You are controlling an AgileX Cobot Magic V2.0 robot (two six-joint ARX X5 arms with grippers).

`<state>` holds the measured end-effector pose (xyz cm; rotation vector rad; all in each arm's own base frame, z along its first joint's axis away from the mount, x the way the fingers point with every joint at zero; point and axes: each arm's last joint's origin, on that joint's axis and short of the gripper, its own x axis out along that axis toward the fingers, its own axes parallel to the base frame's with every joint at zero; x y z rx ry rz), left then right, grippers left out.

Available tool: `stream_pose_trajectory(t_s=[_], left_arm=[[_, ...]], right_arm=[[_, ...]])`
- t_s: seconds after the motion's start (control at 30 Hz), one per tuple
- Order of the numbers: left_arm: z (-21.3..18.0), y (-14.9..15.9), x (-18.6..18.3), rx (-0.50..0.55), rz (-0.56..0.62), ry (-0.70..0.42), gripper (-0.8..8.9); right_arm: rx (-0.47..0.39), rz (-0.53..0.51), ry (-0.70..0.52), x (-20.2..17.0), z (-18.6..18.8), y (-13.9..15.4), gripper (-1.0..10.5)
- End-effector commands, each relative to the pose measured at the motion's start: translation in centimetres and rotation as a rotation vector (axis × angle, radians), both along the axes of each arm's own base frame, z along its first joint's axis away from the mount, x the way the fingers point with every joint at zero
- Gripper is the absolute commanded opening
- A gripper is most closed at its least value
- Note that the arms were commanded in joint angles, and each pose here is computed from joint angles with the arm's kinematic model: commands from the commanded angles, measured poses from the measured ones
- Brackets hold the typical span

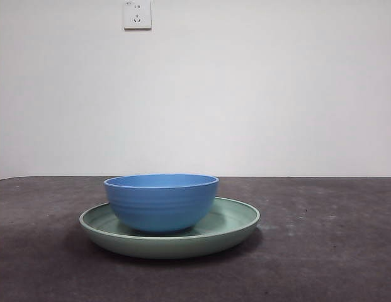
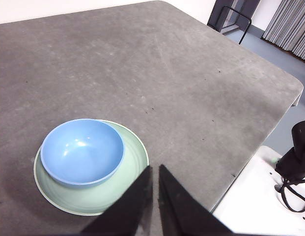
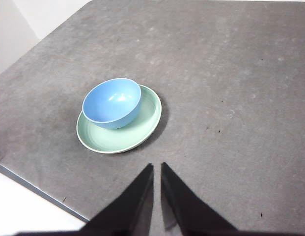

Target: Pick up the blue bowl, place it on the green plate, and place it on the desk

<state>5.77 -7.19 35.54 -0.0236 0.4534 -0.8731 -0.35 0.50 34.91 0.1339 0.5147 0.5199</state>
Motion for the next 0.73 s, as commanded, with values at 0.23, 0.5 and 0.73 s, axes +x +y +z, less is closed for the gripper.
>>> stream_pose_trajectory(t_s=[0.23, 0.5, 0.73], left_arm=[[0.5, 0.5, 0.4, -0.037, 0.055, -0.024, 0.2], [-1.7, 3.3, 1.7, -0.071, 0.394, -0.064, 0.2], [-7.0, 5.1, 2.2, -0.089, 0.607, -0.251, 0.2]], right_arm=[[-0.001, 0.01, -0.025, -0.1, 0.4, 0.0, 0.2], [-0.001, 0.01, -0.024, -0.1, 0.4, 0.0, 0.2], [-0.001, 0.01, -0.025, -0.1, 0.4, 0.0, 0.2]])
